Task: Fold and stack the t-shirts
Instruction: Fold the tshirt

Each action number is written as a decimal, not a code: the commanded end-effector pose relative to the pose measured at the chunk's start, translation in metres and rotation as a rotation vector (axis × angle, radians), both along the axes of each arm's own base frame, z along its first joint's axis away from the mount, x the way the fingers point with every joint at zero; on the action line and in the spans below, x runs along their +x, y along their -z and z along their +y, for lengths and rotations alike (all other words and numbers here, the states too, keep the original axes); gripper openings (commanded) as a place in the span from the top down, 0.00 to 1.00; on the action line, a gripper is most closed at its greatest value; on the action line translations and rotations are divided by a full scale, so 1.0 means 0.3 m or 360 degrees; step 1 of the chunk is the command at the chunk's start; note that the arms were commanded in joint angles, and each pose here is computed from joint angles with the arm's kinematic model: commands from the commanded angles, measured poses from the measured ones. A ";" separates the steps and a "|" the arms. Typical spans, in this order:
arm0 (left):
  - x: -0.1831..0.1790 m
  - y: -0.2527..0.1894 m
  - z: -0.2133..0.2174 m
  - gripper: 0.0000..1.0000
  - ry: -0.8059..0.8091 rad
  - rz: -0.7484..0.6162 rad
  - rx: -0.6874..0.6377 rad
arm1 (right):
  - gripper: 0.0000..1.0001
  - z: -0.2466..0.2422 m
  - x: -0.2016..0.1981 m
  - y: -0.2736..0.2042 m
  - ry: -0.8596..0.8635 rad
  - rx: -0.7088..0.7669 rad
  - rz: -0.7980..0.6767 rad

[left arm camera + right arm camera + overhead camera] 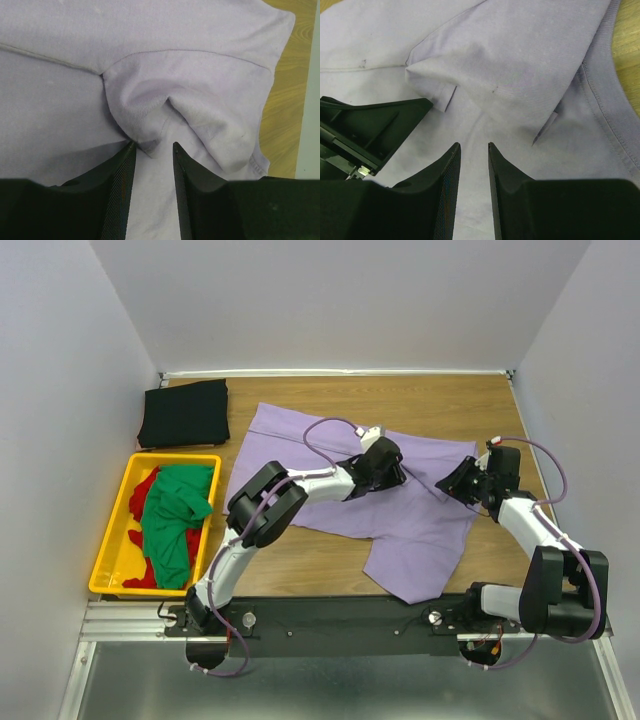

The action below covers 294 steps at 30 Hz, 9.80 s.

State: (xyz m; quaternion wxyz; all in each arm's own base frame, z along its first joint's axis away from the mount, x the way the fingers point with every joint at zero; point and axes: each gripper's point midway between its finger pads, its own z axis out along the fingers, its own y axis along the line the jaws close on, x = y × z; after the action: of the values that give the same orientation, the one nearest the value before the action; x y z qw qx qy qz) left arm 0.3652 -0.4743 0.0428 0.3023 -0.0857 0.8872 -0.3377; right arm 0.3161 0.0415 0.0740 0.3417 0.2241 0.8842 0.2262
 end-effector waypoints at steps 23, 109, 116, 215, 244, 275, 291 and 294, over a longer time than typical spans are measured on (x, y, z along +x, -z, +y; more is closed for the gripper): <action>0.032 -0.154 -0.016 1.00 0.0009 -0.0184 -0.0014 | 0.65 -0.027 -0.020 0.040 0.0040 -0.0083 0.0022; 0.191 -0.143 0.061 1.00 0.0296 -0.0283 0.0250 | 0.60 -0.123 0.403 0.031 0.0025 -0.0187 0.0007; 0.196 -0.138 0.060 1.00 0.0300 -0.0278 0.0247 | 0.45 -0.135 0.394 0.089 -0.0023 -0.0220 0.0029; 0.052 -0.106 0.081 1.00 0.0597 -0.0154 0.0309 | 0.99 -0.077 0.033 0.031 0.0207 -0.0033 0.0134; -0.039 -0.074 0.155 1.00 0.0882 -0.0064 0.0521 | 0.99 0.029 -0.271 0.069 0.0100 0.0136 0.0401; 0.486 -0.170 0.872 0.60 0.0032 -0.0143 0.0790 | 0.63 -0.191 0.285 -0.023 0.0462 -0.0059 0.0084; 0.563 0.073 1.131 0.68 -0.0100 0.0099 0.0863 | 0.68 -0.400 0.428 0.205 0.0551 -0.0053 0.0174; 0.551 0.093 1.117 0.68 -0.0068 0.0124 0.0819 | 0.68 -0.440 0.488 0.241 0.0567 -0.0039 0.0183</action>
State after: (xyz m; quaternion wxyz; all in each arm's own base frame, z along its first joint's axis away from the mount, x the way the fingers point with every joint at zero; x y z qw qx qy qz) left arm 0.5364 -0.1401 0.0348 0.3117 -0.0432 0.9453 -0.0859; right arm 0.4486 -0.0694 0.0233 0.3323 0.3775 0.8506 0.1535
